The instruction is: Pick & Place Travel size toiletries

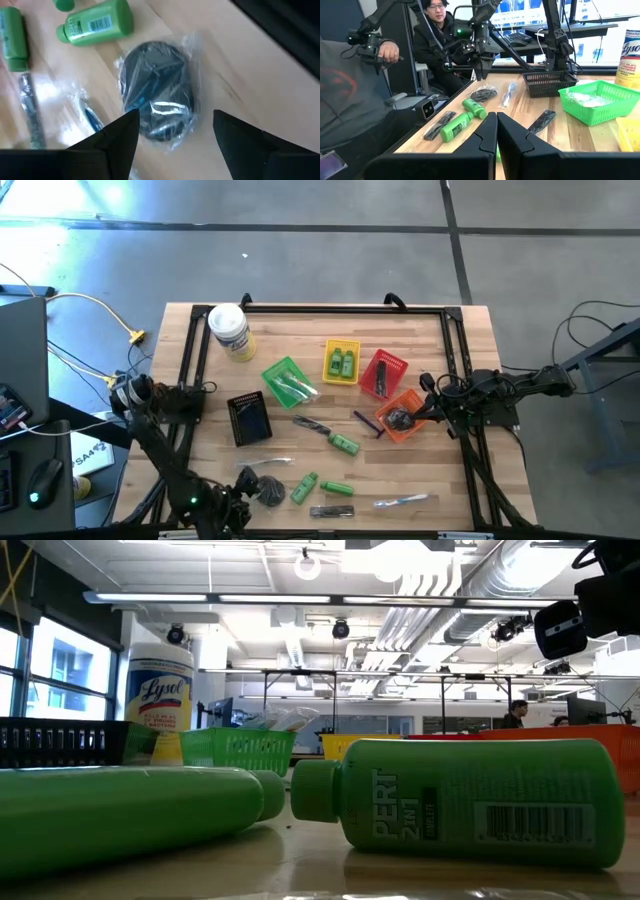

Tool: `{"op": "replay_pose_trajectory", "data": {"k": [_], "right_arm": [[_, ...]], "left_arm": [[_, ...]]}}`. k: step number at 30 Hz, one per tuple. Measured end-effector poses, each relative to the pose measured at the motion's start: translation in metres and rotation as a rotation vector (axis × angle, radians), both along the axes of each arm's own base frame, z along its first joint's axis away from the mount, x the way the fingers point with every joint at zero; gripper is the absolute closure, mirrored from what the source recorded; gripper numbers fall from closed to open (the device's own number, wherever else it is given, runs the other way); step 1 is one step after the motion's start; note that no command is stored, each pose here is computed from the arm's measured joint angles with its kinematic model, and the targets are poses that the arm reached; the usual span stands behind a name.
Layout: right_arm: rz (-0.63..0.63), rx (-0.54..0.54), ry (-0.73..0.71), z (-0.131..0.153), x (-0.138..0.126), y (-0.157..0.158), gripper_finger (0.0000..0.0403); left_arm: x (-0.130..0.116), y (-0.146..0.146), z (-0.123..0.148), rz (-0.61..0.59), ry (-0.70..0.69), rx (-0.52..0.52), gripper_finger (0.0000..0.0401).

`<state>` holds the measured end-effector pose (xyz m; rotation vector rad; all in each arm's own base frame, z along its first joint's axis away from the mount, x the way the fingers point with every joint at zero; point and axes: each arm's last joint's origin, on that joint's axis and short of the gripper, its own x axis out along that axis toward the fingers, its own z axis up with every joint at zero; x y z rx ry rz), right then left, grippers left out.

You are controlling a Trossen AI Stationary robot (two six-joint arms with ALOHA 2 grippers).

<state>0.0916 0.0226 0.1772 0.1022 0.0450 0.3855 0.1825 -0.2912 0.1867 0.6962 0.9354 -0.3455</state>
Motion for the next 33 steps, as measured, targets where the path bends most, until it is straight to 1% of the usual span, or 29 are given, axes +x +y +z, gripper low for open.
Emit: {"op": "replay_pose_trajectory", "data": {"k": [3, 8, 11, 14, 20, 30, 33], "right_arm": [[-0.026, -0.007, -0.013, 0.001, 0.000, -0.001, 0.0400], [-0.099, -0.025, -0.030, 0.002, 0.001, -0.003, 0.0400], [-0.104, -0.025, -0.031, 0.002, 0.001, -0.003, 0.0400], [-0.103, -0.023, -0.031, 0.002, 0.001, -0.003, 0.0400], [-0.102, -0.019, -0.030, 0.002, 0.001, -0.003, 0.0400], [-0.102, -0.017, -0.045, 0.004, 0.001, -0.003, 0.0400], [-0.103, -0.013, -0.048, 0.004, 0.001, -0.003, 0.0400]], "left_arm": [[-0.005, -0.002, -0.006, -0.006, -0.003, 0.050, 0.0157], [-0.004, -0.002, -0.020, -0.009, 0.042, 0.106, 0.0157], [-0.003, -0.003, -0.029, -0.053, 0.055, 0.160, 0.0157], [0.001, -0.001, -0.034, -0.062, 0.067, 0.187, 0.0157], [0.002, 0.000, -0.034, -0.087, 0.033, 0.240, 0.0157], [0.007, 0.005, -0.037, -0.070, 0.033, 0.250, 0.0157], [0.012, 0.010, -0.041, -0.074, 0.052, 0.231, 0.0160]]}}
